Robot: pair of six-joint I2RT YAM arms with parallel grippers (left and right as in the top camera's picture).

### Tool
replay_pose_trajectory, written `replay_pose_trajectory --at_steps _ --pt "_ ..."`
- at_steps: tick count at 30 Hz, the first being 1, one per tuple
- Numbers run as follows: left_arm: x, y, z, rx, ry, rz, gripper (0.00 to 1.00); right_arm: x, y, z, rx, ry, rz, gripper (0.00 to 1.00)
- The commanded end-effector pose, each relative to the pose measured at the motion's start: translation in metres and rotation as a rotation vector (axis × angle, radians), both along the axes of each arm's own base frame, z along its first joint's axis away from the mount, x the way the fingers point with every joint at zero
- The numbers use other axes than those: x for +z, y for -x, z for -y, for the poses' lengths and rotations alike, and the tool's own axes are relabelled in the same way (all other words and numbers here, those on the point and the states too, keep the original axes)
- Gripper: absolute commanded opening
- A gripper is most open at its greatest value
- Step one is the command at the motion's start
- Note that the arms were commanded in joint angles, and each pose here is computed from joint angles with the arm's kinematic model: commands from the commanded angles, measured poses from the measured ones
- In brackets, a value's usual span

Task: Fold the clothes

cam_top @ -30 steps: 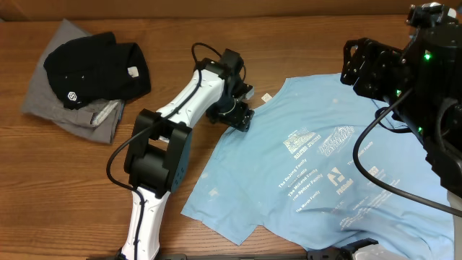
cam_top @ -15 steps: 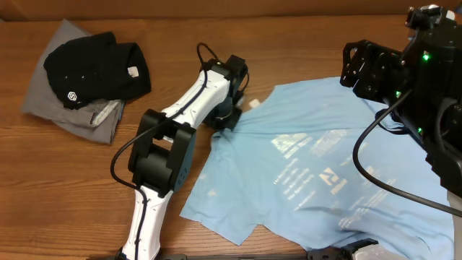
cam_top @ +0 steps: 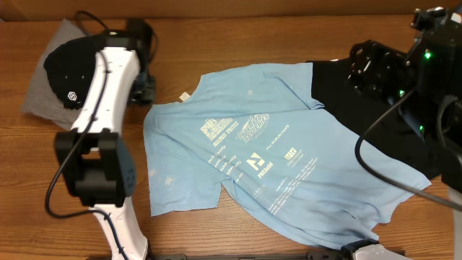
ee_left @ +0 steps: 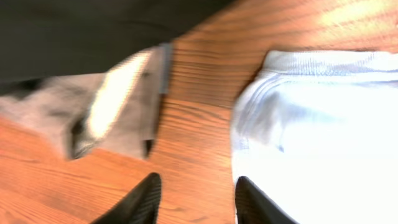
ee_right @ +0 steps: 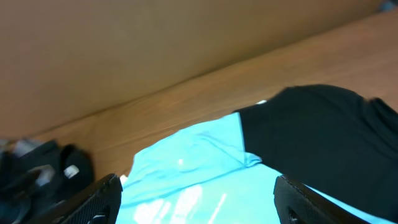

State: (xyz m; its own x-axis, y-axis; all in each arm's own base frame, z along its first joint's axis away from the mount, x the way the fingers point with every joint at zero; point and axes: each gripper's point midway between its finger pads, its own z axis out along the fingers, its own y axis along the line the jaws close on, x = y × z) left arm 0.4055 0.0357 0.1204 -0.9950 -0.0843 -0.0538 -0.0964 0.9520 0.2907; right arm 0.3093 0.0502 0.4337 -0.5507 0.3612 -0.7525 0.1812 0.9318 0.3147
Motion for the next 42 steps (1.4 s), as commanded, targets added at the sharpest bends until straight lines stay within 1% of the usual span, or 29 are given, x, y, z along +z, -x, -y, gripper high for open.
replay_pose_trajectory --at_steps 1,2,3,5,9,13,18,20,23,28,36,42 --pt "0.024 -0.001 0.012 -0.061 0.067 0.053 0.64 -0.020 -0.020 0.024 -0.121 -0.010 -0.070 0.82" --pt "0.027 -0.001 0.012 -0.065 0.067 0.057 0.75 -0.030 -0.026 0.034 -0.153 -0.003 -0.103 0.82" --pt "0.030 0.000 0.012 -0.066 0.068 0.064 1.00 -0.040 -0.033 0.045 -0.188 0.002 -0.138 0.82" --pt "0.034 0.000 0.017 -0.087 0.092 0.073 1.00 -0.060 -0.045 0.068 -0.259 0.006 -0.207 0.82" --pt "0.038 0.002 0.038 -0.126 0.211 0.082 1.00 -0.114 -0.068 0.132 -0.423 -0.021 -0.368 0.85" --pt "0.037 0.008 0.056 -0.133 0.319 0.062 1.00 -0.174 -0.085 0.186 -0.465 -0.130 -0.515 0.88" --pt "0.038 0.016 0.069 -0.134 0.398 0.037 1.00 -0.263 -0.084 0.256 -0.597 -0.226 -0.704 0.89" --pt "0.038 0.017 0.071 -0.133 0.405 0.032 1.00 -0.297 -0.084 0.277 -0.601 -0.255 -0.753 0.89" --pt "0.038 0.018 0.071 -0.132 0.410 0.028 1.00 -0.335 -0.089 0.295 -0.559 -0.309 -0.774 0.90" --pt "0.038 0.018 0.074 -0.133 0.427 0.028 1.00 -0.381 -0.091 0.326 -0.585 -0.323 -0.785 0.91" --pt "0.038 0.018 0.075 -0.133 0.427 0.030 1.00 -0.406 -0.110 0.333 -0.545 -0.283 -0.737 0.96" --pt "0.038 0.018 0.076 -0.132 0.428 0.028 1.00 -0.429 -0.105 0.328 -0.540 -0.287 -0.753 0.95"
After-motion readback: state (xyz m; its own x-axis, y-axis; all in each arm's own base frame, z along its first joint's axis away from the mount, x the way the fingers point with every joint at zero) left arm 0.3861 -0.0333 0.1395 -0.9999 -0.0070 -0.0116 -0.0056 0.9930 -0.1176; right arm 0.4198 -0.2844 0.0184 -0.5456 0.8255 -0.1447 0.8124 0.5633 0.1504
